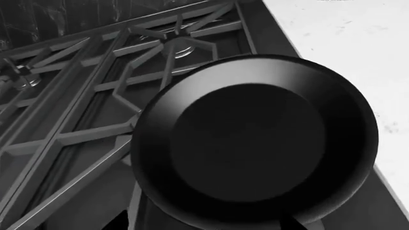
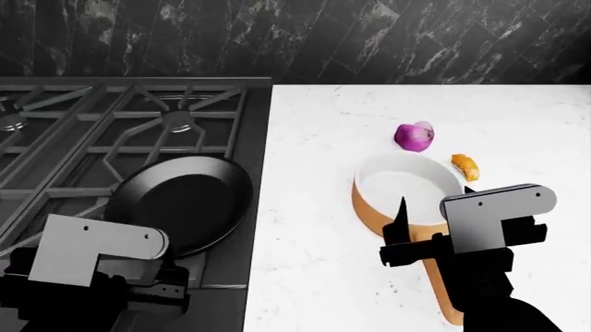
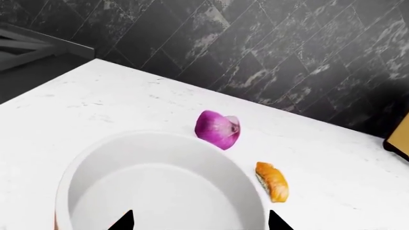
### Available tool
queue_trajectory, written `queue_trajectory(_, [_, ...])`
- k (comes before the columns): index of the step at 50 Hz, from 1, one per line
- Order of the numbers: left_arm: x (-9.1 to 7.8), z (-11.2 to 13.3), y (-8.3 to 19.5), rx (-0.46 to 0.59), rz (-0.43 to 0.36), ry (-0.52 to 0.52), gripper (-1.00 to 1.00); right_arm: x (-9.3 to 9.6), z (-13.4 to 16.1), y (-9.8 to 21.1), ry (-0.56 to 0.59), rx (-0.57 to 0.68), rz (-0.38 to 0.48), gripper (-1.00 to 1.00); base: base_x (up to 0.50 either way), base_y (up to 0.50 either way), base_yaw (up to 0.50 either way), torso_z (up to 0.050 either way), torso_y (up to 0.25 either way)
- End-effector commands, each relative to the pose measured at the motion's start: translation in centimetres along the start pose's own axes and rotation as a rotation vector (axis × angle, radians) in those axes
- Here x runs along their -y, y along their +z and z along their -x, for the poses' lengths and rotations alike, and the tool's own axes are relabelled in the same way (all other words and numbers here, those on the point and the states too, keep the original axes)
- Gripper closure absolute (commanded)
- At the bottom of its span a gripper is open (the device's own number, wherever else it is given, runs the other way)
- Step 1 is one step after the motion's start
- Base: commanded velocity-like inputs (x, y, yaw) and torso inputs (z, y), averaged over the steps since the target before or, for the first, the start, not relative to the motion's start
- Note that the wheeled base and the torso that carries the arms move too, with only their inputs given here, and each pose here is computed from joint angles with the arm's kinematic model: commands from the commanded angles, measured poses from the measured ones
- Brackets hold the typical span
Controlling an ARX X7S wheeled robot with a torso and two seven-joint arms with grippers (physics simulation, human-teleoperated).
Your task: Place both pans onto different burners. Then place the onion and the sushi on different pans.
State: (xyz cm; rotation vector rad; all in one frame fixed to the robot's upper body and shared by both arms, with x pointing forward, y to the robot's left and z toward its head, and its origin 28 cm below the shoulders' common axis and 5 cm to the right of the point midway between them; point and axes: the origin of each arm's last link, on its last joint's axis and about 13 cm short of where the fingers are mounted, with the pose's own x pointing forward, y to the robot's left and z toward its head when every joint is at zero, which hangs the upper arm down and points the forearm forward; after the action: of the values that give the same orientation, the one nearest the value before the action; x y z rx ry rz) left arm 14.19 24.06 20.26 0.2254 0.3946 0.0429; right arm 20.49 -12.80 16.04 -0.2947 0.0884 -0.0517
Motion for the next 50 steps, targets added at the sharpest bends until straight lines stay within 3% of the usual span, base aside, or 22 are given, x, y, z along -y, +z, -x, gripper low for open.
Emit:
queue_trajectory(1, [0.3,-0.5,-1.3,-0.119,0.021,-0.013,-1.00,-0.2,-0.1,-0.4,0.008,-0.007,-0.004,-1.00,0.00,0.00,0.00,0.000,0.000])
queue_trajectory(27, [0.9,-1.0,-2.2,-0.160,0.005,-0.041,-1.00,-0.2,-0.3,-0.4,0.006,-0.005,-0.002,-1.00,0.00,0.00,0.00,-0.002,0.000])
queue_trajectory(30, [-0.4,1.3,0.5,-0.073,-0.033,0.012,-1.00,-0.5,-0.3,-0.4,0.020,-0.002,-0.003,-1.00,0.00,0.00,0.00,-0.003,0.000])
queue_trajectory(35, [-1.0,2.7,1.7,-0.030,-0.054,0.037,-1.00,-0.7,-0.3,-0.3,0.031,0.002,-0.005,-1.00,0.00,0.00,0.00,0.000,0.000])
queue_trajectory(50, [-0.8,3.7,1.6,-0.025,-0.053,0.018,-1.00,-0.9,-0.2,-0.2,0.038,0.005,0.001,-1.00,0.00,0.00,0.00,0.000,0.000])
